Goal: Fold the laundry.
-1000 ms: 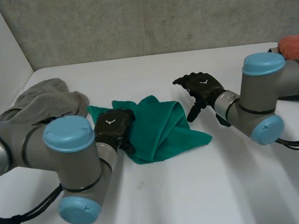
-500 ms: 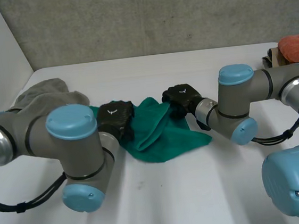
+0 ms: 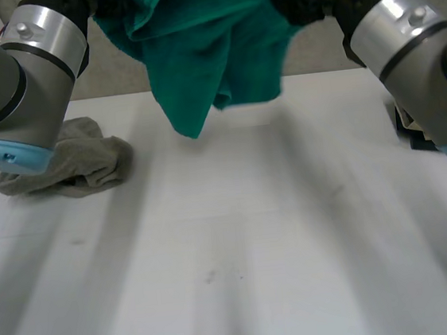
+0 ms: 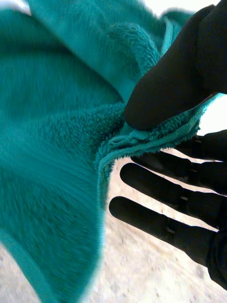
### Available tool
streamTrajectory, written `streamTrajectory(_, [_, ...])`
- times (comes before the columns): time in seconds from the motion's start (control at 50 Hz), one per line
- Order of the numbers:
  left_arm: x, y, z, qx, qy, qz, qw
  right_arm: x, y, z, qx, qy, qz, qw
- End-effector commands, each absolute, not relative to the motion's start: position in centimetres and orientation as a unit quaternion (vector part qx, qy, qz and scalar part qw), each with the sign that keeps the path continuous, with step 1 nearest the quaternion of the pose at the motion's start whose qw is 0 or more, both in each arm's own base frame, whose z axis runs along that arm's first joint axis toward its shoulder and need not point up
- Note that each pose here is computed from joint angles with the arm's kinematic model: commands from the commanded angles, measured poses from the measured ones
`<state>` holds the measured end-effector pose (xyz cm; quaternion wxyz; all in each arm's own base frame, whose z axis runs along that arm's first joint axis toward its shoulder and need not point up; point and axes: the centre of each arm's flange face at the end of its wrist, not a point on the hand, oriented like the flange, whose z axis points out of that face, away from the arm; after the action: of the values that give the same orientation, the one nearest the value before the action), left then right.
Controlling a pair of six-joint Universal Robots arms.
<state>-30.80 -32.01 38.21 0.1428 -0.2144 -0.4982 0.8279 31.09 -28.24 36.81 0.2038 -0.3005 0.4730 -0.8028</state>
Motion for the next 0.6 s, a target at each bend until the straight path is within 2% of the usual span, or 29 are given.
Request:
streamTrajectory(0.02, [-30.5, -31.4, 31.8, -0.239, -0.587, 0.761, 0.138, 30.5, -25.8, 31.7, -0.340, 0.565, -0.722, 0.208])
streamTrajectory(0.08, [-29.6, -31.7, 29.2, -0.238, -0.622, 0.735, 0.129, 30.4, -25.1, 28.8, -0.354, 0.599, -0.688, 0.205])
streamTrajectory(0.1, [-29.0, -32.2, 26.7, -0.238, -0.649, 0.712, 0.120, 30.5, -24.8, 26.3, -0.365, 0.620, -0.664, 0.204])
streamTrajectory(0.14, [-28.5, -32.7, 23.7, -0.240, -0.679, 0.685, 0.112, 30.8, -24.4, 23.4, -0.380, 0.645, -0.632, 0.203])
streamTrajectory(0.16, [-28.3, -32.8, 22.6, -0.241, -0.691, 0.673, 0.111, 31.1, -24.1, 20.9, -0.393, 0.664, -0.604, 0.200])
streamTrajectory(0.18, [-28.2, -32.9, 20.5, -0.242, -0.711, 0.651, 0.110, 31.3, -24.0, 19.8, -0.399, 0.672, -0.592, 0.197])
streamTrajectory(0.26, [-28.4, -32.5, 17.1, -0.251, -0.740, 0.614, 0.113, 31.7, -24.0, 16.7, -0.414, 0.691, -0.561, 0.190])
streamTrajectory(0.38, [-28.5, -31.9, 16.8, -0.253, -0.745, 0.606, 0.116, 31.8, -24.5, 16.1, -0.406, 0.700, -0.559, 0.180])
streamTrajectory(0.5, [-27.3, -30.3, 19.7, -0.239, -0.740, 0.622, 0.099, 31.2, -25.2, 16.6, -0.368, 0.719, -0.564, 0.174])
streamTrajectory(0.6, [-25.9, -28.0, 21.7, -0.219, -0.736, 0.635, 0.080, 30.3, -25.2, 18.2, -0.318, 0.747, -0.550, 0.196])
